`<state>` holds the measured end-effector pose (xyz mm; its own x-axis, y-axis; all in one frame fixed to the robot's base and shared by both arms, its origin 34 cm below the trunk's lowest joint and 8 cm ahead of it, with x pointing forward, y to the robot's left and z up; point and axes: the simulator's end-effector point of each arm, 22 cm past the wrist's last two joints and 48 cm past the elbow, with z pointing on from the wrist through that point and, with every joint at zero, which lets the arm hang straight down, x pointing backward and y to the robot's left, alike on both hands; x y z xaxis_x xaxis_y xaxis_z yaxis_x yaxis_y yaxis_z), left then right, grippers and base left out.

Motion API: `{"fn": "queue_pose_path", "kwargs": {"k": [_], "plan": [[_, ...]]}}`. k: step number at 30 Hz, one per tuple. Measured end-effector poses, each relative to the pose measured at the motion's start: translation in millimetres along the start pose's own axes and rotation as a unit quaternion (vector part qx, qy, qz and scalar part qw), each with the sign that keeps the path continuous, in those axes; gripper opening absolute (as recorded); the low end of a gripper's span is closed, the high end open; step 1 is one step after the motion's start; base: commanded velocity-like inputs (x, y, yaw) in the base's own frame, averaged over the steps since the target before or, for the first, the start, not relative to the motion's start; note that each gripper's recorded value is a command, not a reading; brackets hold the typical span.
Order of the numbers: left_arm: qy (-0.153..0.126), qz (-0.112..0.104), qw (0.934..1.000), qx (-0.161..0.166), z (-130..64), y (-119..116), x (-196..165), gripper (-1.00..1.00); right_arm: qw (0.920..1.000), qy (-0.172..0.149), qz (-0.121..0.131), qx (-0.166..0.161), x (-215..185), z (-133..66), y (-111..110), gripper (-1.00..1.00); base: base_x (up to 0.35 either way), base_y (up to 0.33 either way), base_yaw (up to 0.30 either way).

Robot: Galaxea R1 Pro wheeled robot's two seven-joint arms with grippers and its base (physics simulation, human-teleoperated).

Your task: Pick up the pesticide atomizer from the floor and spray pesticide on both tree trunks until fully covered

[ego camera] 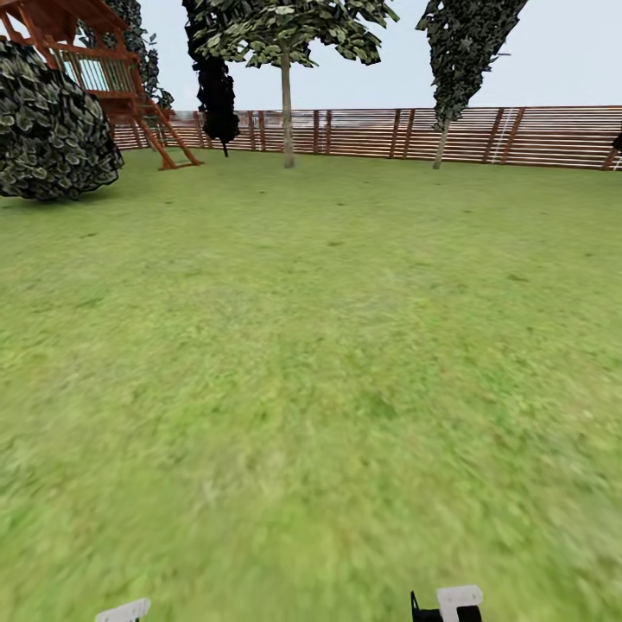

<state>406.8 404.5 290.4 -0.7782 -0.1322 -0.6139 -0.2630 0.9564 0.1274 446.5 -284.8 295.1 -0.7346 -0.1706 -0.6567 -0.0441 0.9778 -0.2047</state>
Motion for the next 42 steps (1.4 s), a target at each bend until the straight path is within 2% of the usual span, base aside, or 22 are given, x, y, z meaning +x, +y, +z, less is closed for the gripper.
{"fn": "queue_pose_path", "kwargs": {"k": [42], "plan": [[0.001, 0.000, 1.0000, 0.001, -0.1, -0.7, 0.6, -1.00, 1.0000, 0.000, 0.000, 0.000, 0.0, 0.0, 0.0, 1.00, 0.339, 0.000, 0.000]]}}
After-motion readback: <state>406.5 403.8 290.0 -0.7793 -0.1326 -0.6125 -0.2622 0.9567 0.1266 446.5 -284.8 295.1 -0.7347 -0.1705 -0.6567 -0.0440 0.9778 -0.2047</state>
